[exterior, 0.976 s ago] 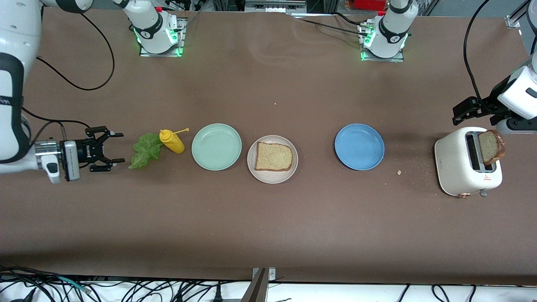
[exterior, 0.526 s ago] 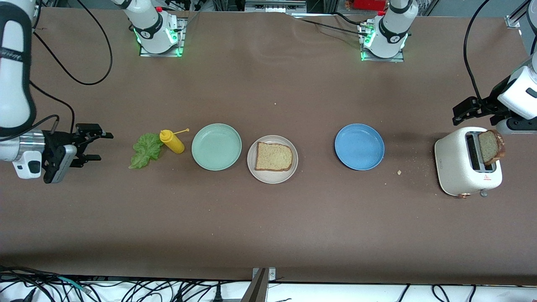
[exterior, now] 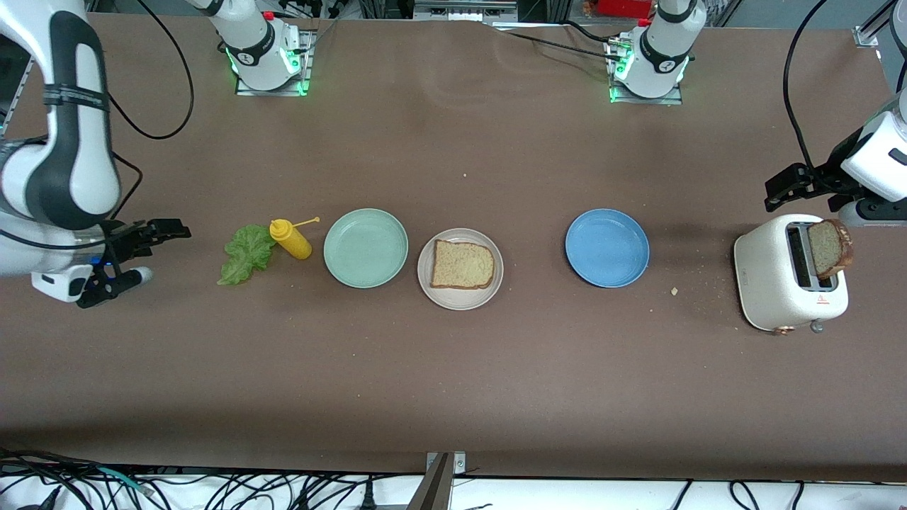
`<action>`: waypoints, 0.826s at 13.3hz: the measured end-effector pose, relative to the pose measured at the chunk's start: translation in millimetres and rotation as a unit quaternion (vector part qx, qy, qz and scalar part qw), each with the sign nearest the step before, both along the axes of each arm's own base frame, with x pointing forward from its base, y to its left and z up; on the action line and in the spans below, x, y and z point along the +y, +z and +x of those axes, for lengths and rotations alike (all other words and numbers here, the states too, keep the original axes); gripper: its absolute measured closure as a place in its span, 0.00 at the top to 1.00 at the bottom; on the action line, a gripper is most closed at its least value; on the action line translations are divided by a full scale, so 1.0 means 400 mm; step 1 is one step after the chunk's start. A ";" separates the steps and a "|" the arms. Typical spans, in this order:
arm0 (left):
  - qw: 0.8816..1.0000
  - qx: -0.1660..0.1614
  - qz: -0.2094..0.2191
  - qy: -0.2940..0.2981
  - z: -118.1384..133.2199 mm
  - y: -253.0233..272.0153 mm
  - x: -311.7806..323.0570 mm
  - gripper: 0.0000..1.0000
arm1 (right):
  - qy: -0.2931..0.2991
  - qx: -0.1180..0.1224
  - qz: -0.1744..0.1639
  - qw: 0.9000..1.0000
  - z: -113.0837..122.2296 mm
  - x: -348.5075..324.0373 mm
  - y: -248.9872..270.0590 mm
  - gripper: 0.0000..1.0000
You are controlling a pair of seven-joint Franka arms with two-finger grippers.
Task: Make sandwich in beige plate with both arms
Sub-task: 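Grasp the lettuce leaf with the right gripper and lift it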
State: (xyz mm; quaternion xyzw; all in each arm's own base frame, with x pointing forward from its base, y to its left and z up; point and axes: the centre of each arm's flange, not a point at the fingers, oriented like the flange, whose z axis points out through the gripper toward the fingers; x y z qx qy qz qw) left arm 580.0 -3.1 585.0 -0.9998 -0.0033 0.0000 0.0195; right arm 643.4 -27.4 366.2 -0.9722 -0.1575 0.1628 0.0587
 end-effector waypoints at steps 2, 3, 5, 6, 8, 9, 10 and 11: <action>1.000 0.000 0.000 0.000 0.000 0.000 0.001 1.00 | -0.047 0.007 -0.042 0.998 0.008 0.043 -0.048 1.00; 1.000 0.000 0.000 0.001 0.000 -0.001 0.002 1.00 | -0.058 0.012 -0.055 0.997 0.011 0.060 -0.074 1.00; 1.000 0.001 0.000 0.001 0.001 -0.003 0.002 1.00 | -0.051 0.020 -0.080 0.995 0.013 0.065 -0.112 1.00; 1.000 0.002 0.000 0.001 0.002 -0.006 0.002 1.00 | -0.048 0.017 -0.089 0.995 0.017 0.054 -0.115 1.00; 1.000 0.004 0.001 0.001 0.005 -0.011 0.001 1.00 | -0.051 0.006 -0.094 0.994 0.030 0.032 -0.101 1.00; 1.000 0.005 0.001 0.001 0.006 -0.013 0.001 1.00 | -0.052 0.002 -0.094 0.994 0.035 0.025 -0.095 1.00; 1.000 0.005 0.001 0.001 0.006 -0.014 0.001 1.00 | -0.054 0.002 -0.094 0.994 0.037 0.022 -0.097 1.00; 1.000 0.005 0.001 0.001 0.006 -0.014 0.001 1.00 | -0.059 0.001 -0.089 0.994 0.040 0.025 -0.106 1.00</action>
